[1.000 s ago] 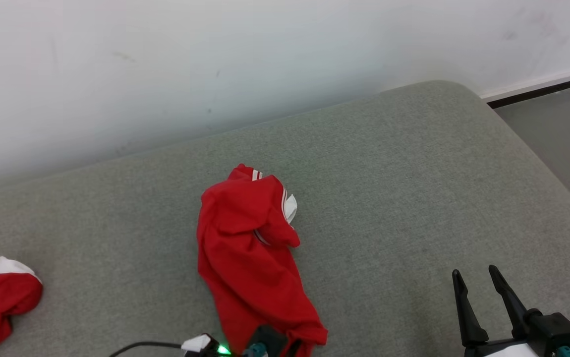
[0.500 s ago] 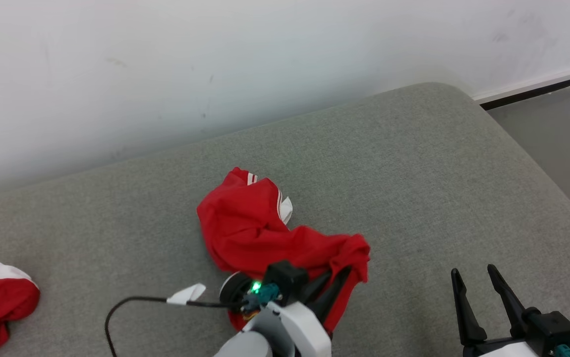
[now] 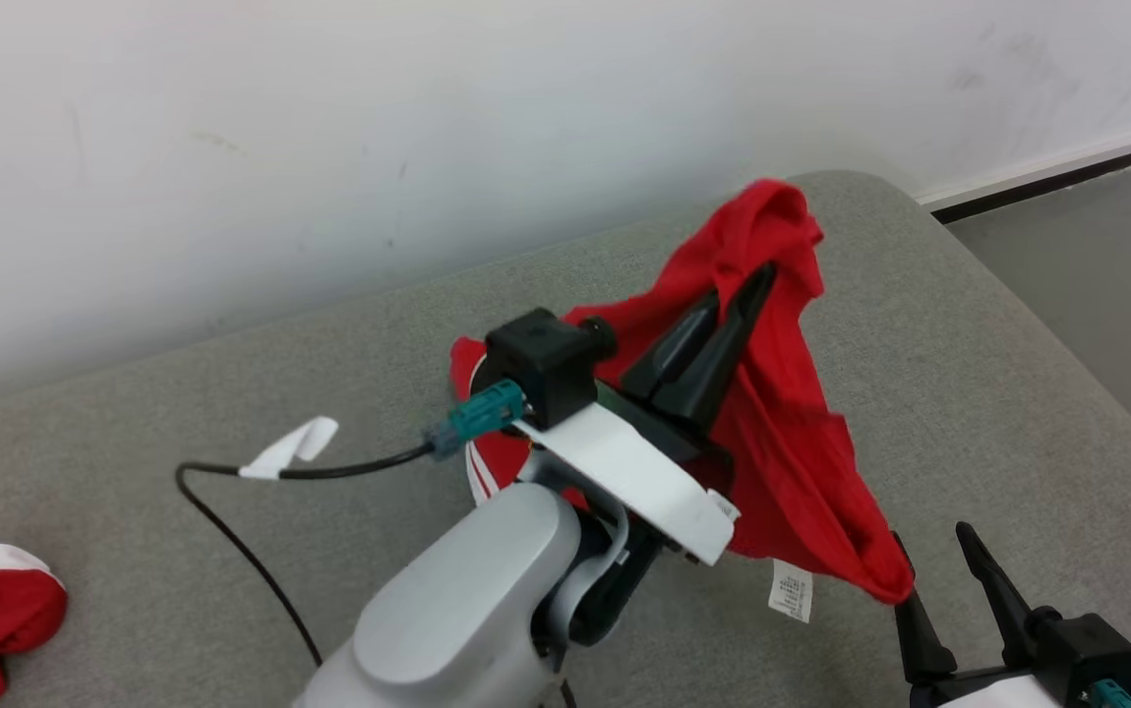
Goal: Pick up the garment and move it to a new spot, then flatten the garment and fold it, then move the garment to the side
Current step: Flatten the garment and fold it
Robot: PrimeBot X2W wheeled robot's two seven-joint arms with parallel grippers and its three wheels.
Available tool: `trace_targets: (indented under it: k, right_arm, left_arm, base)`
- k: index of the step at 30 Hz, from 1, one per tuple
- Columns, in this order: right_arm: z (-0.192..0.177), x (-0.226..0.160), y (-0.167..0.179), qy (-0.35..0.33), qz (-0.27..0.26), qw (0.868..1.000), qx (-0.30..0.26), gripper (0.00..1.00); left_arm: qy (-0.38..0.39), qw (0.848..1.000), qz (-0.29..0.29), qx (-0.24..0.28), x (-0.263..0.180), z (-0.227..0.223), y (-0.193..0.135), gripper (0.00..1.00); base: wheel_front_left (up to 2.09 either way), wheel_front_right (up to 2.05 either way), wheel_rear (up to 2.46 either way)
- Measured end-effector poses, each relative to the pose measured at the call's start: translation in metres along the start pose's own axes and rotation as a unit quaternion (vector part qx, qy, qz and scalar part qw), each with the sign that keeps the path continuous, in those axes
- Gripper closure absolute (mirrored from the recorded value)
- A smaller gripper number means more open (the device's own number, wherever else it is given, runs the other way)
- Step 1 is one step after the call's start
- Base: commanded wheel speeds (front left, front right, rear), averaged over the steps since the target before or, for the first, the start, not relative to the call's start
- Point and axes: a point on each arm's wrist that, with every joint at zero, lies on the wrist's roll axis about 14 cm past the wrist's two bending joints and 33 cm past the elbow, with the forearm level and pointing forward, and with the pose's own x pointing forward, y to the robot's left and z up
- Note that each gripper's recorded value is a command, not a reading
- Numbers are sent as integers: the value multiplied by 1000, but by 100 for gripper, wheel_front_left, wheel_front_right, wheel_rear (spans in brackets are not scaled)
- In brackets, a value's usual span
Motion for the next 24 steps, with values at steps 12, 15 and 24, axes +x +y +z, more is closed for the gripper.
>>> trace_targets:
  k: [12,15,24]
  right_arm:
    - [-9,2,8,12,11,1000,6,0]
    - [-12,6,16,16,24,1000,7,0]
    - [-22,17,42,31,68,997,1,0]
  left_arm:
    - [-25,979,201,-40,-67,8,90,100]
    - [6,957,287,-39,-125,-14,123,100]
    - [88,865,489,-61,-293,-67,158,100]
  base:
    - [0,0,0]
    - [0,0,0]
    - [0,0,0]
